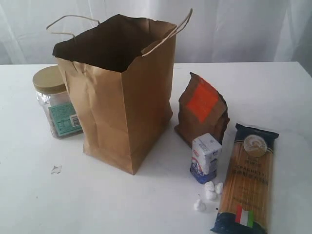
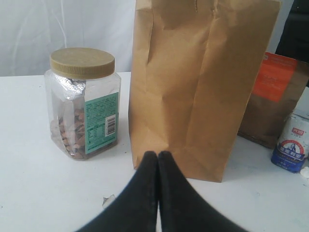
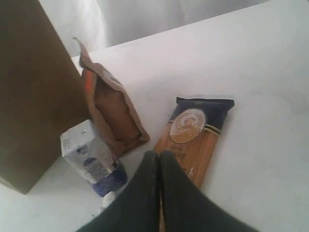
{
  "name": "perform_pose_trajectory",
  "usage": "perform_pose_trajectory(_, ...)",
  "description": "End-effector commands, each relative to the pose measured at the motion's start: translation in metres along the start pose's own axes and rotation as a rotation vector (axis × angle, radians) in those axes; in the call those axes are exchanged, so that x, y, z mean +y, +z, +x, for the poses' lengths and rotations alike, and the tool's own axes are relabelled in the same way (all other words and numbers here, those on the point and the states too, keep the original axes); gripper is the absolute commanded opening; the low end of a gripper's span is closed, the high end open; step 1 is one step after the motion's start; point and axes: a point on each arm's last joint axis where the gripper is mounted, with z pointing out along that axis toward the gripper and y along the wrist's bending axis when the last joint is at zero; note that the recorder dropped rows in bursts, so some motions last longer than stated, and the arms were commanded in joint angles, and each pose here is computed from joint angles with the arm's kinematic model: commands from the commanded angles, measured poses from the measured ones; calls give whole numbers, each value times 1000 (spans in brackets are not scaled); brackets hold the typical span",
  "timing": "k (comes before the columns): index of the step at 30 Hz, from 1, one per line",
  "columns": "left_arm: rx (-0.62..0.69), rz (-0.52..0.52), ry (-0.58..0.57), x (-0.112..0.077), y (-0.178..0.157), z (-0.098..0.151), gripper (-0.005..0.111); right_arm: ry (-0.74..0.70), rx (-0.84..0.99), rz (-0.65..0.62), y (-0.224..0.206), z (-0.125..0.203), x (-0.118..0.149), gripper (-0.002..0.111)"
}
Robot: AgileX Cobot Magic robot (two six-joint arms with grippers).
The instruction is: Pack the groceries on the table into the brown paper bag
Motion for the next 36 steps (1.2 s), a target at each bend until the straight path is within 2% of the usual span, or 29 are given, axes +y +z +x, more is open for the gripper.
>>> perform_pose_trajectory(1, -3, 4, -5, 0, 0, 1, 0, 25, -78, 56, -4, 9, -7, 0)
perform_pose_trajectory(13, -3, 4, -5, 0, 0, 1, 0, 33, -93, 91, -4, 13, -10, 0)
perform_pose_trajectory(21, -3, 4, -5, 0, 0, 1, 0, -272, -75, 146, -5, 13, -14, 0)
perform_pose_trajectory(24, -3, 4, -5, 0, 0, 1, 0, -329, -64, 138, -4, 14, -14, 0)
perform_pose_trajectory(36, -3, 4, -5, 0, 0, 1, 0, -334, -37, 133, 4, 29, -17, 0)
